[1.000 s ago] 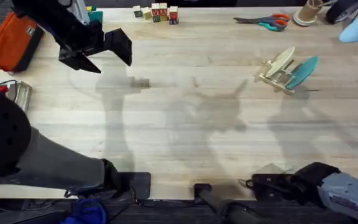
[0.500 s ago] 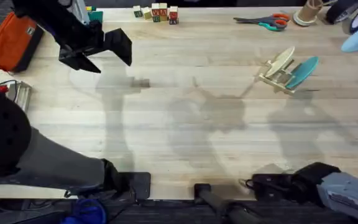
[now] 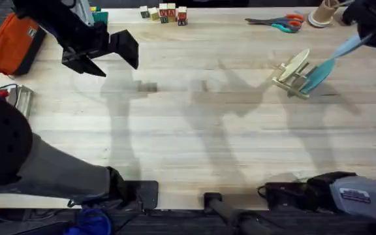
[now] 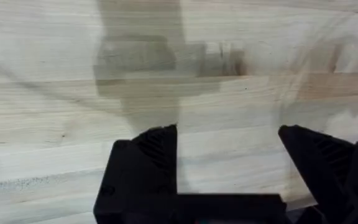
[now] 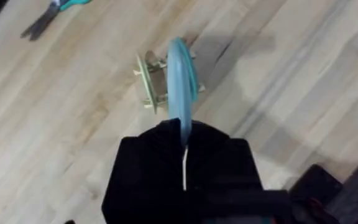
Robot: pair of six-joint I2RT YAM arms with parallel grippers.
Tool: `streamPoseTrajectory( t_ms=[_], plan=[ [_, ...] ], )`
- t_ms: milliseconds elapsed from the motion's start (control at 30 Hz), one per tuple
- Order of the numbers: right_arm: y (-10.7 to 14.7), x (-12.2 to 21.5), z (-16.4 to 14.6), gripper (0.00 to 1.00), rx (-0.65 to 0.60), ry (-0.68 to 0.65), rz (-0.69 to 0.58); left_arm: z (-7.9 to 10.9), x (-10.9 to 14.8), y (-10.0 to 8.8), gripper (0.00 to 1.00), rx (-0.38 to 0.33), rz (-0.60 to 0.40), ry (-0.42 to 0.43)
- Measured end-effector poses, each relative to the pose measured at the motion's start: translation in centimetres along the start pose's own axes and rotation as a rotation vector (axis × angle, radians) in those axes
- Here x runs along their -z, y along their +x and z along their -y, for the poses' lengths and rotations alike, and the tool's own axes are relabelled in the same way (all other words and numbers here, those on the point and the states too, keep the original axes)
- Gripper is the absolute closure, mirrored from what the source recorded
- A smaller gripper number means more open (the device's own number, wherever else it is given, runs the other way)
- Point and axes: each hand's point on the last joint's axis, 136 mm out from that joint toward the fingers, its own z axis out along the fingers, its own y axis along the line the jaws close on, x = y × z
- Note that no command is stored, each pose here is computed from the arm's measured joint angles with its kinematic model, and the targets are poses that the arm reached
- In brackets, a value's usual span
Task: Pick up the plates from the table one by one and place each into a slot on the dish rack.
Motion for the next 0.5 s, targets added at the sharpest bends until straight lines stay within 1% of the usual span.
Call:
streamPoseTrajectory(
  t_ms=[133, 500],
  plan=[
    [-0.8, -0.7, -0.3, 0.971, -0.017, -0.036, -0.026, 0.0, 0.0, 0.0, 0.004, 0.000, 0.000, 0.000],
    [-1.6, -2.1, 1.2, 0.971, -0.039, -0.041, -0.116, 0.0, 0.0, 0.0, 0.005, 0.000, 0.000, 0.000]
  ],
)
